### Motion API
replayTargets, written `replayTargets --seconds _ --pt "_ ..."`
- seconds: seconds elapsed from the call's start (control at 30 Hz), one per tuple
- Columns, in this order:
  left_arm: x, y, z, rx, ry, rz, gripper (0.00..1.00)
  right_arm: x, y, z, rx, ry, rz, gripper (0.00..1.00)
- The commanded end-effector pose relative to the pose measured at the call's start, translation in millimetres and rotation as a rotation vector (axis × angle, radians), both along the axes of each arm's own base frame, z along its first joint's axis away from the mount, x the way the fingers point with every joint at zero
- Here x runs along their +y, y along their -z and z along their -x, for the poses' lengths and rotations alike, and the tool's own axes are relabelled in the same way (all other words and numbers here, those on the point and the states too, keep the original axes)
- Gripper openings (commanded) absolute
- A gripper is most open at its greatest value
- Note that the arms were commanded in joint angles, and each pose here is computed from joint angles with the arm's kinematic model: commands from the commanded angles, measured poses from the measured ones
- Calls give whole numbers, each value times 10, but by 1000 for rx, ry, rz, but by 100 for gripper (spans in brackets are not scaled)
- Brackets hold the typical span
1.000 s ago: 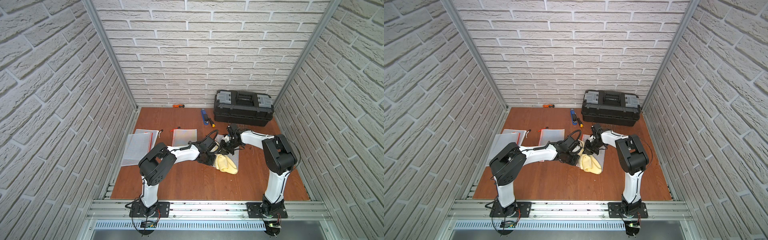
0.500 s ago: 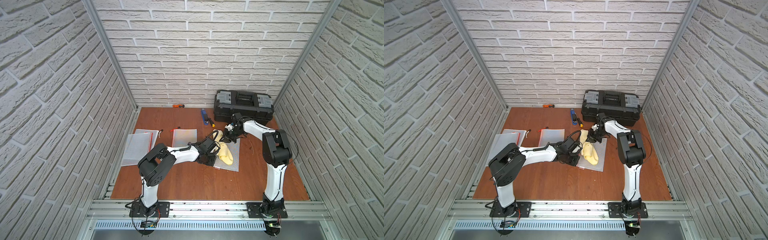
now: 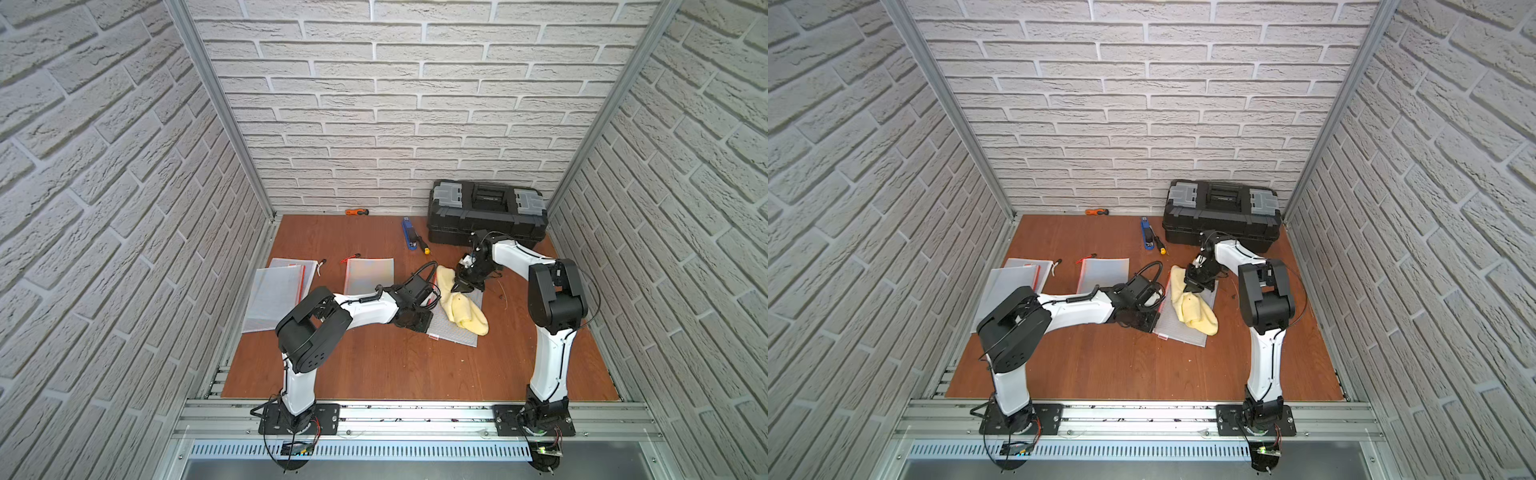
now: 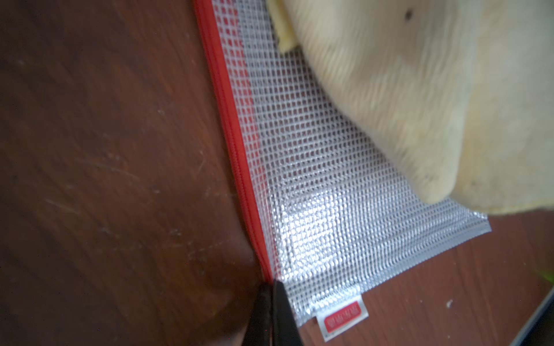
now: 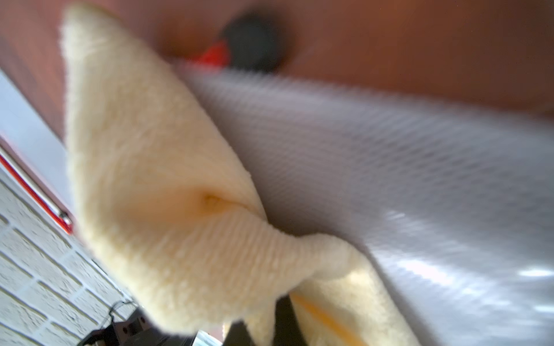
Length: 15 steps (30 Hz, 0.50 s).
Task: Wipe the document bag
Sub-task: Wipe the dirt from the document bag.
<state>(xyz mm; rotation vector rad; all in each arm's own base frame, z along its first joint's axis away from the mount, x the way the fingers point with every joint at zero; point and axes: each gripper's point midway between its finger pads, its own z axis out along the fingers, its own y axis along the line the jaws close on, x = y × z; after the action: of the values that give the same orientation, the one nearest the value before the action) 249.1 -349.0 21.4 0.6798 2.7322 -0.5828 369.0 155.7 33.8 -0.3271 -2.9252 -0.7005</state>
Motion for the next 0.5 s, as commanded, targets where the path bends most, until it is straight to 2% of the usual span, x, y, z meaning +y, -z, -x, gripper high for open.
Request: replayTargets --seconds 0.0,0.2,0.47 --pt "344 364 247 94 9 -166 0 254 -14 132 1 -12 -44 2" --pt "357 332 233 86 4 -169 0 14 168 173 35 39 -32 2" --pt "381 338 241 85 -1 -173 0 -876 160 -54 41 178 29 2"
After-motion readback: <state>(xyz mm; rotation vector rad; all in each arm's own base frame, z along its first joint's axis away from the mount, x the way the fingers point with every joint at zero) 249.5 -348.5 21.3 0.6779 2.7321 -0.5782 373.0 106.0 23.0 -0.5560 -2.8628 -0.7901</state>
